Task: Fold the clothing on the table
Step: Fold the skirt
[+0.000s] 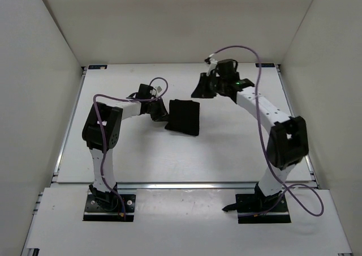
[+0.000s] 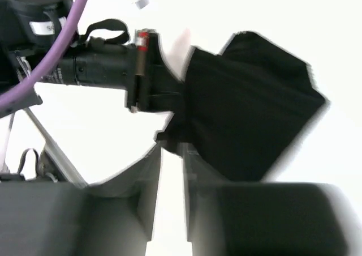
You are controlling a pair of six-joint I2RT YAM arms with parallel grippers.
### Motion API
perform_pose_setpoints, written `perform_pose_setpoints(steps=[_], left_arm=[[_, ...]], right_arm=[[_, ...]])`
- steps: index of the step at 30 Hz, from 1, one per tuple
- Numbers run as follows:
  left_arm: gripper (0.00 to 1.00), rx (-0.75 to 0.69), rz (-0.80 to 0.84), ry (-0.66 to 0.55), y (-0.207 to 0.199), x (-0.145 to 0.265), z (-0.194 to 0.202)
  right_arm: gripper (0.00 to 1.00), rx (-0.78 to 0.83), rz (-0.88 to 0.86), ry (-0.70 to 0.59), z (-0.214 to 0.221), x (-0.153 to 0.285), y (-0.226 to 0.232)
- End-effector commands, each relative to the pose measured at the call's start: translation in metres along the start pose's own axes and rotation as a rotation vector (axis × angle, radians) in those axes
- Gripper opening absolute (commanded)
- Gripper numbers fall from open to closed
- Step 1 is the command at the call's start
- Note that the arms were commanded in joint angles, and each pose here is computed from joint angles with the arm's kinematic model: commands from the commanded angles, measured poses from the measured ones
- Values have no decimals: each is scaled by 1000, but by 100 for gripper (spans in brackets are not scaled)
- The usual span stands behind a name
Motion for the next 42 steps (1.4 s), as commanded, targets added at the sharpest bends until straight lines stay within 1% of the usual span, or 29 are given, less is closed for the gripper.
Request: perform_pose_setpoints(steps=[1, 2, 4, 6, 9, 11, 12, 13, 14, 16, 17, 19, 20, 21, 22, 23, 24, 27, 28, 29, 30, 32, 33, 34, 35, 38, 40, 42], left_arm=[[9, -14, 23, -73, -12, 35, -25], [8, -16, 42, -87, -18, 42, -28], [7, -21, 60, -110, -25, 52, -35], [7, -33, 64, -123, -31, 59, -39], [6, -39, 62, -150, -40, 71, -44], [9, -47, 47, -170, -42, 78, -47], [13, -40, 41, -185, -42, 83, -50], [15, -44, 39, -191, -44, 86, -50], [18, -40, 30, -208, -40, 91, -55], [31, -26, 12, -227, -36, 98, -62], [37, -37, 19, -230, -42, 101, -64], [54, -35, -13, -225, -33, 103, -67], [60, -27, -25, -223, -31, 104, -68], [68, -33, -30, -230, -29, 106, -70], [71, -31, -34, -222, -25, 106, -68], [72, -42, -25, -235, -31, 109, -69], [70, -47, -15, -245, -30, 110, -72], [63, -60, 27, -242, -44, 110, -71], [57, -63, 34, -228, -46, 106, -68], [46, -72, 55, -228, -54, 105, -70], [40, -72, 78, -201, -58, 101, -66], [19, -55, 120, -167, -67, 93, -58], [15, -63, 145, -143, -72, 89, -51], [8, -72, 150, -122, -75, 83, -41], [4, -82, 151, -103, -79, 79, -30], [2, -87, 115, -45, -69, 58, 3], [0, -76, 79, -35, -56, 45, 14], [0, -66, 29, -8, -37, 30, 23]], right_arm=[[6, -21, 87, -134, -14, 34, -25], [0, -50, 94, -90, 2, 27, -38], [0, -83, 109, -5, 30, 14, -53], [1, -75, 109, 35, 41, 5, -55], [0, -59, 61, 66, 54, -12, -48], [0, -41, 19, 60, 53, -23, -41], [0, -30, -9, 53, 50, -25, -35], [0, -26, -24, 53, 51, -30, -35], [0, -14, -50, 42, 44, -34, -27], [0, -12, -65, 60, 46, -46, -27], [0, 0, -90, 48, 36, -47, -22], [0, 4, -120, 58, 30, -61, -19], [0, 4, -125, 72, 34, -68, -18], [0, 8, -134, 73, 31, -72, -15], [0, 29, -149, 69, 26, -77, -9], [0, 20, -146, 89, 31, -82, -12], [1, 28, -152, 82, 25, -85, -11], [0, 6, -169, 119, 31, -99, -11], [0, 4, -174, 127, 33, -103, -13], [1, 1, -172, 146, 40, -108, -11], [0, -6, -161, 152, 42, -109, -15], [0, -1, -137, 158, 47, -114, -21], [0, -17, -129, 174, 54, -116, -24], [0, -18, -116, 167, 53, -116, -31], [0, -24, -102, 170, 55, -116, -35], [0, -41, -61, 150, 51, -116, -57], [0, -75, -58, 148, 49, -112, -67], [0, -72, -44, 124, 41, -107, -74]])
Point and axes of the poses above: each gripper's point midway between its finger pads, its own x axis back along the fingers, its own y axis along the line the jaws close on, z = x × y, the point moved 2 cm from there along x, back along the fingers, and after that the axes turned 9 degrees about x, right-handed, at the moved point
